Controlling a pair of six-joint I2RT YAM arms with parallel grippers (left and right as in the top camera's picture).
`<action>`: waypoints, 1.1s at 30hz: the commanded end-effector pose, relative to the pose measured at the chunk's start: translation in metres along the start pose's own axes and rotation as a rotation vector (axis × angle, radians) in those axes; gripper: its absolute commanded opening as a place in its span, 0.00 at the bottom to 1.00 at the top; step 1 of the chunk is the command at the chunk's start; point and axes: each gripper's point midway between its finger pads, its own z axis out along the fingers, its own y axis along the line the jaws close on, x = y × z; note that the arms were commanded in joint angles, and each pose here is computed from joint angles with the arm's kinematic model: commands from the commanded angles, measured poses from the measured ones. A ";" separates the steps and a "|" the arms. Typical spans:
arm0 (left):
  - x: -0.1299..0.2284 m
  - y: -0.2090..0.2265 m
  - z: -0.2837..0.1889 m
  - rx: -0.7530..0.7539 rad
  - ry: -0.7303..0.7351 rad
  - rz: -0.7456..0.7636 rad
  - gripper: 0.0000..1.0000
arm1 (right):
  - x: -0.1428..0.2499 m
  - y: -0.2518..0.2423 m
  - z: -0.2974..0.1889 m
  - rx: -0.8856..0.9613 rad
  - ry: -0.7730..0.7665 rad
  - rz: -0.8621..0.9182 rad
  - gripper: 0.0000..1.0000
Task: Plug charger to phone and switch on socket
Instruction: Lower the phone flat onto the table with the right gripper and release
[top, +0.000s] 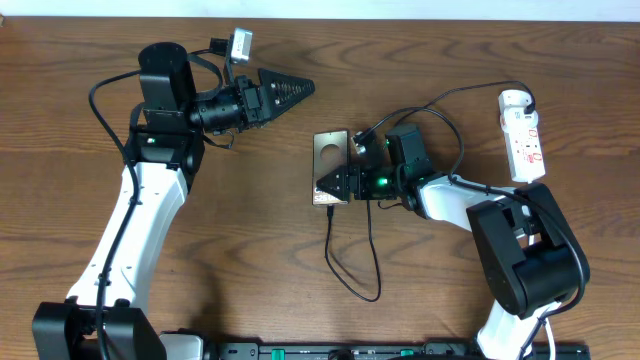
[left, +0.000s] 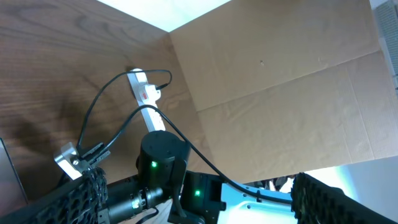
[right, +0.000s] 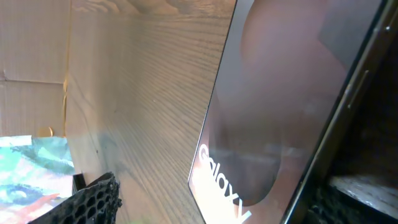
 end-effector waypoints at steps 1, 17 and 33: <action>-0.003 -0.009 -0.003 0.008 -0.010 0.033 0.95 | 0.018 -0.050 0.005 0.211 -0.006 0.082 0.84; -0.003 -0.009 -0.003 0.008 -0.010 0.033 0.95 | -0.020 -0.013 -0.018 0.229 -0.144 0.007 0.84; -0.003 -0.009 -0.003 0.008 -0.010 0.033 0.95 | -0.038 0.019 -0.081 0.466 -0.014 -0.012 0.85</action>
